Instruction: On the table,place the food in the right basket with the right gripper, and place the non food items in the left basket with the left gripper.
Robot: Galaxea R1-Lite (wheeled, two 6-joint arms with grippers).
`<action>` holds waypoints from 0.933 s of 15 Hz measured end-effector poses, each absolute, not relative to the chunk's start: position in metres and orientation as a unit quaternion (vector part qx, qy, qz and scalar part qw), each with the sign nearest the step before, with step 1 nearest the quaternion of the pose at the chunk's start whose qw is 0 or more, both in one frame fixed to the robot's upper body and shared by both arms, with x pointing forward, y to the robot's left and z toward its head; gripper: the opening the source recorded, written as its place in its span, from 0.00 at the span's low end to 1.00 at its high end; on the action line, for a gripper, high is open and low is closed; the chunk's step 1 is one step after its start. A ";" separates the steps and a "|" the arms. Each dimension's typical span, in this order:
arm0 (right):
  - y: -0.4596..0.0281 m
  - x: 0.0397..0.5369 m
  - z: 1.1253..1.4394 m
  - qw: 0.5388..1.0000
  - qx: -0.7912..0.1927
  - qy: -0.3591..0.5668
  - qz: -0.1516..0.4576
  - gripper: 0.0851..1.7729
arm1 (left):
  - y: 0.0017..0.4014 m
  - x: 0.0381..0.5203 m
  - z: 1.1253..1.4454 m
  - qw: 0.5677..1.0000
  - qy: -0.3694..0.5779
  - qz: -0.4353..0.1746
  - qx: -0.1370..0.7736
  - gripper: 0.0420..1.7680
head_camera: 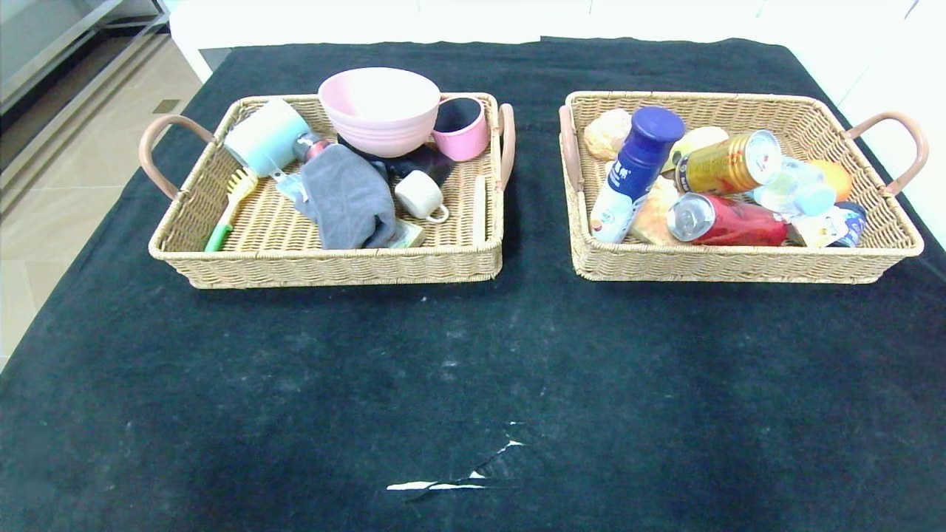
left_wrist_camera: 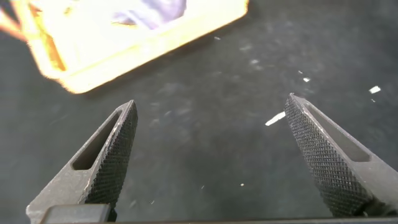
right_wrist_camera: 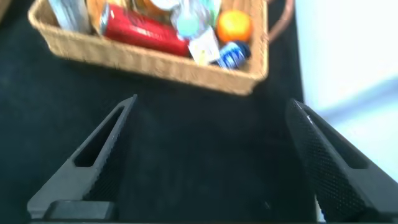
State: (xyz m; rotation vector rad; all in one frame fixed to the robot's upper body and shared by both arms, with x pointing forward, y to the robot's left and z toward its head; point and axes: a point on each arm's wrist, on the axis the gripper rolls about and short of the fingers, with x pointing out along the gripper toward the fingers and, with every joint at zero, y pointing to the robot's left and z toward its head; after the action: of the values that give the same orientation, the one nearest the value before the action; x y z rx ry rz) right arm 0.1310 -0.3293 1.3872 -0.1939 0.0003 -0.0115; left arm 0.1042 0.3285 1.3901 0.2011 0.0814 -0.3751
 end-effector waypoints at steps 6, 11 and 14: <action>-0.347 0.054 1.369 0.989 -0.134 0.044 0.047 0.96 | 0.334 0.071 1.380 0.985 0.033 -0.132 0.108 0.97; -0.347 0.026 1.353 0.992 -0.123 0.012 0.011 0.96 | 0.331 0.044 1.379 0.990 0.008 -0.096 0.106 0.97; -0.346 0.020 1.344 0.994 -0.109 0.008 -0.002 0.96 | 0.329 0.036 1.365 0.990 0.018 -0.095 0.101 0.97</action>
State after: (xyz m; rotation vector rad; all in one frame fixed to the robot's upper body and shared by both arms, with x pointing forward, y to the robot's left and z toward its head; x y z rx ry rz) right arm 0.0201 -0.3457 1.3445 -0.2193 0.0151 -0.0037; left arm 0.0360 0.3292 1.3649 0.2022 0.0355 -0.1897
